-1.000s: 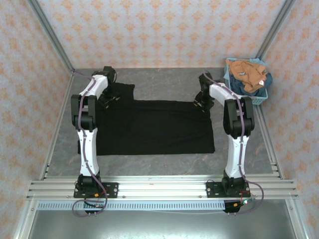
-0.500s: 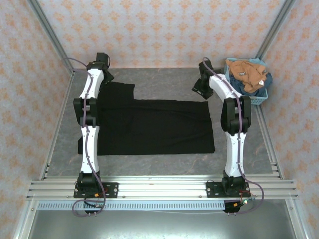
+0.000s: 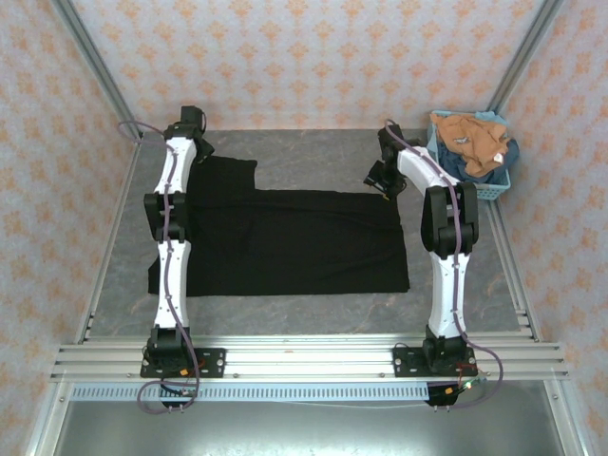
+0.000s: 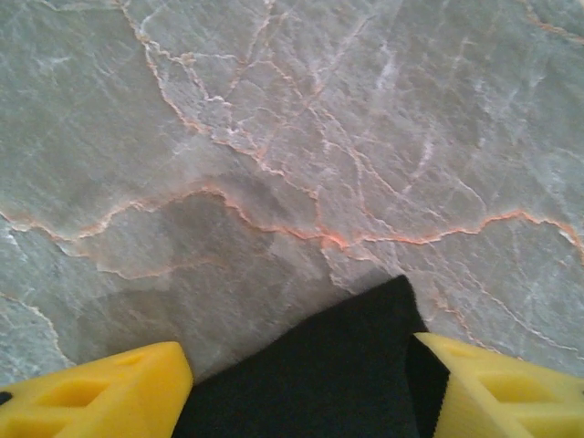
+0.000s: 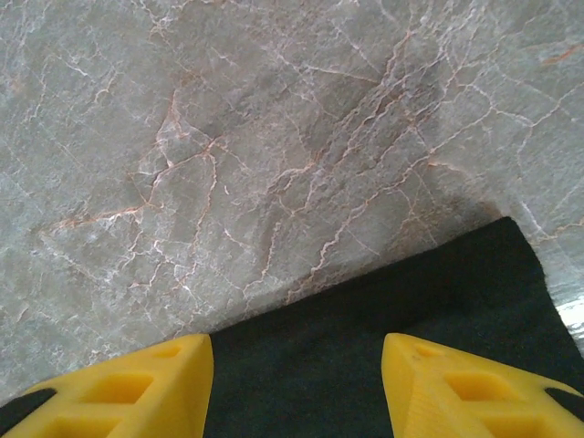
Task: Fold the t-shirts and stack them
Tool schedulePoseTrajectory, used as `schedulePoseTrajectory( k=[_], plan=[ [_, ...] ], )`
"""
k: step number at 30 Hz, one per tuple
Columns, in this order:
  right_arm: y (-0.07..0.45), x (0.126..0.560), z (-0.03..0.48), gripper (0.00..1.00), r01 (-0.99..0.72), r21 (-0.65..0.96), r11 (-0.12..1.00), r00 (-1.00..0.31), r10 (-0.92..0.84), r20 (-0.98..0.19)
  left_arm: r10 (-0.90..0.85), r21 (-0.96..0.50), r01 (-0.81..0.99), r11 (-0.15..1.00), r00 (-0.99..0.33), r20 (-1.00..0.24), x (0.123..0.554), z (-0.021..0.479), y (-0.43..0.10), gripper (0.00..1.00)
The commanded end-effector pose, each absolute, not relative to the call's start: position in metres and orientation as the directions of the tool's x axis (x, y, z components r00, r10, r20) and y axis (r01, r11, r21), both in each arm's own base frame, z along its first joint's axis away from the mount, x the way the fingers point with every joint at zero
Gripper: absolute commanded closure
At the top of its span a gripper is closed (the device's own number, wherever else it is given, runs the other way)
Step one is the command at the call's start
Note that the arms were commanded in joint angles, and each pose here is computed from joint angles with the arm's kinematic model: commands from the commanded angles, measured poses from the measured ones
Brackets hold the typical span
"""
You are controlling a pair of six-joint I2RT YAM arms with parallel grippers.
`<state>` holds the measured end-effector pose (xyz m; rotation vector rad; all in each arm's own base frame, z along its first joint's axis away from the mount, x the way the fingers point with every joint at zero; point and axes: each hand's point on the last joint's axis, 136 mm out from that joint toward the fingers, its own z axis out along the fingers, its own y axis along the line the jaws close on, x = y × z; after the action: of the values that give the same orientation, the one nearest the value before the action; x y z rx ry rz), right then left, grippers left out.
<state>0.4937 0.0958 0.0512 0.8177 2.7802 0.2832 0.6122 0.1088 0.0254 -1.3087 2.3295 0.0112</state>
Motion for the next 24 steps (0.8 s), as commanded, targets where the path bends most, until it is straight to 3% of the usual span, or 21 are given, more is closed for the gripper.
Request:
schedulePoseTrajectory(
  k=[1, 7, 18, 20, 24],
  plan=[
    [0.091, 0.5, 0.088, 0.48, 0.479, 0.281, 0.832, -0.808, 0.543, -0.229, -0.813, 0.084, -0.814, 0.575, -0.58, -0.051, 0.515, -0.051, 0.079, 0.35],
    [0.089, 0.501, 0.091, 0.48, 0.479, 0.284, 0.83, -0.805, 0.545, -0.234, -0.765, 0.129, -0.755, 0.643, -0.643, 0.047, 0.491, -0.049, 0.067, 0.5],
    [0.079, 0.505, 0.088, 0.48, 0.499, 0.291, 0.817, -0.788, 0.567, -0.241, -0.688, 0.154, -0.674, 0.722, -0.723, 0.058, 0.483, -0.031, 0.046, 0.82],
    [0.072, 0.507, 0.086, 0.48, 0.514, 0.284, 0.809, -0.777, 0.58, -0.244, -0.688, 0.168, -0.675, 0.718, -0.725, 0.028, 0.482, -0.023, 0.051, 1.0],
    [0.058, 0.51, 0.082, 0.48, 0.551, 0.244, 0.798, -0.755, 0.601, -0.26, -0.686, 0.157, -0.692, 0.704, -0.721, -0.1, 0.493, 0.011, 0.063, 1.0]
  ],
)
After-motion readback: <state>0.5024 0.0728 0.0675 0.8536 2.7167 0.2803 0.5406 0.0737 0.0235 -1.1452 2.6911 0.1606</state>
